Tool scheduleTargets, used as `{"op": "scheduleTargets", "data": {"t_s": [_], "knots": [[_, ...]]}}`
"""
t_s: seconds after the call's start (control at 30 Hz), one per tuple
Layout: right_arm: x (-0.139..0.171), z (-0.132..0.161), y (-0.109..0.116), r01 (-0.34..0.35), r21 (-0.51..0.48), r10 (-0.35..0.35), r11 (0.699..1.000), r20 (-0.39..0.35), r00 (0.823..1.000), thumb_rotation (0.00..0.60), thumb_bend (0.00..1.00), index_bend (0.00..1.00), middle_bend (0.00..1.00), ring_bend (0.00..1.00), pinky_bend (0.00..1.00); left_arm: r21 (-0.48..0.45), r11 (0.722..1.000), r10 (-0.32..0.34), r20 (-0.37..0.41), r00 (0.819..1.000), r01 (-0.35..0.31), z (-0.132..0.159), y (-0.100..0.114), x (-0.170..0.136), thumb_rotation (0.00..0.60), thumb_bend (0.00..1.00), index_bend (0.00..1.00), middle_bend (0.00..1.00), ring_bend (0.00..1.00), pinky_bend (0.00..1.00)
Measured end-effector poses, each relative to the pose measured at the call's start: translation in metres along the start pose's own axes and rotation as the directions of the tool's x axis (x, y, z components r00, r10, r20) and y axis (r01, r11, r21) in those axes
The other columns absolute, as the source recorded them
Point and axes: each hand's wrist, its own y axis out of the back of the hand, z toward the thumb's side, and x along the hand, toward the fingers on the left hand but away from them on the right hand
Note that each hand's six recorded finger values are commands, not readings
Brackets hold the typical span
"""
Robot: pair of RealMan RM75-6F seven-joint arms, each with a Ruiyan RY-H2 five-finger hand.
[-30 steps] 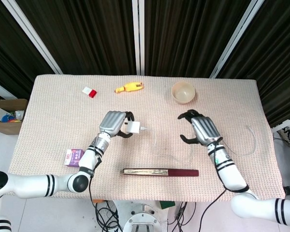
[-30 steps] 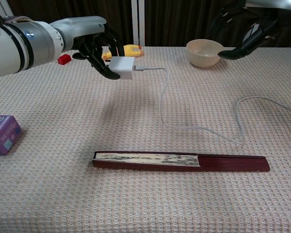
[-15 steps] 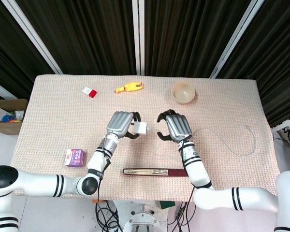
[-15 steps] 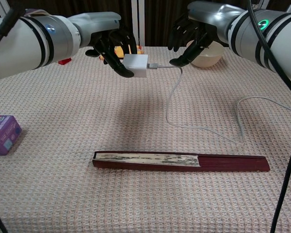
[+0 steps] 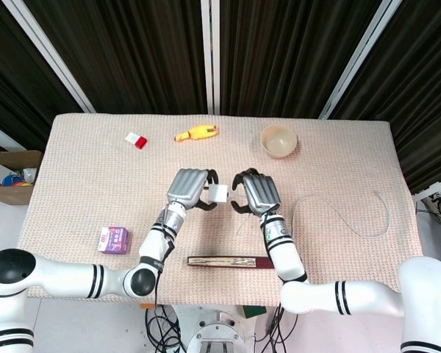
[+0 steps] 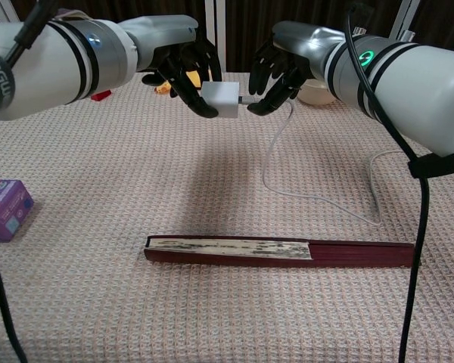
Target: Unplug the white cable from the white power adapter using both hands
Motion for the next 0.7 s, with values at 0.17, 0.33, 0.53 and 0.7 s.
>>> {"op": "scheduleTargets", "data": {"t_s": [0.17,0.33,0.53,0.7], "knots": [[-0.0012,0.0017,-0.0013,-0.003,-0.002,0.003,1.000,-0.002,1.000,0.600,0.32,0.55,0.40,0.20,0.42,-0.001,1.000,0.002,0.006,1.000,-0.002,0.0018,0.0004,-0.0009,0.590,0.31,0.56,0.53,0.69,0.91],[-0.0021,0.0040,-0.0021,-0.006,-0.007,0.006,1.000,-0.003,1.000,0.600,0.33,0.56,0.40,0.20,0.42,0.004,1.000,0.005,0.010,1.000,-0.005,0.0031,0.0005,-0.0014,0.589,0.31,0.56,0.52,0.69,0.91],[-0.0026,0.0049,-0.0055,-0.020,-0.018,0.020,1.000,0.000,1.000,0.600,0.37,0.59,0.41,0.21,0.42,-0.001,1.000,0.004,0.012,1.000,-0.004,0.0022,-0.0004,-0.0021,0.591,0.31,0.56,0.52,0.69,0.91],[-0.0035,0.0063,-0.0062,-0.016,-0.023,0.015,1.000,-0.003,1.000,0.600,0.40,0.61,0.41,0.22,0.42,0.001,1.000,0.002,0.011,1.000,-0.002,0.0010,-0.0010,-0.0031,0.591,0.31,0.56,0.52,0.69,0.91]]}}
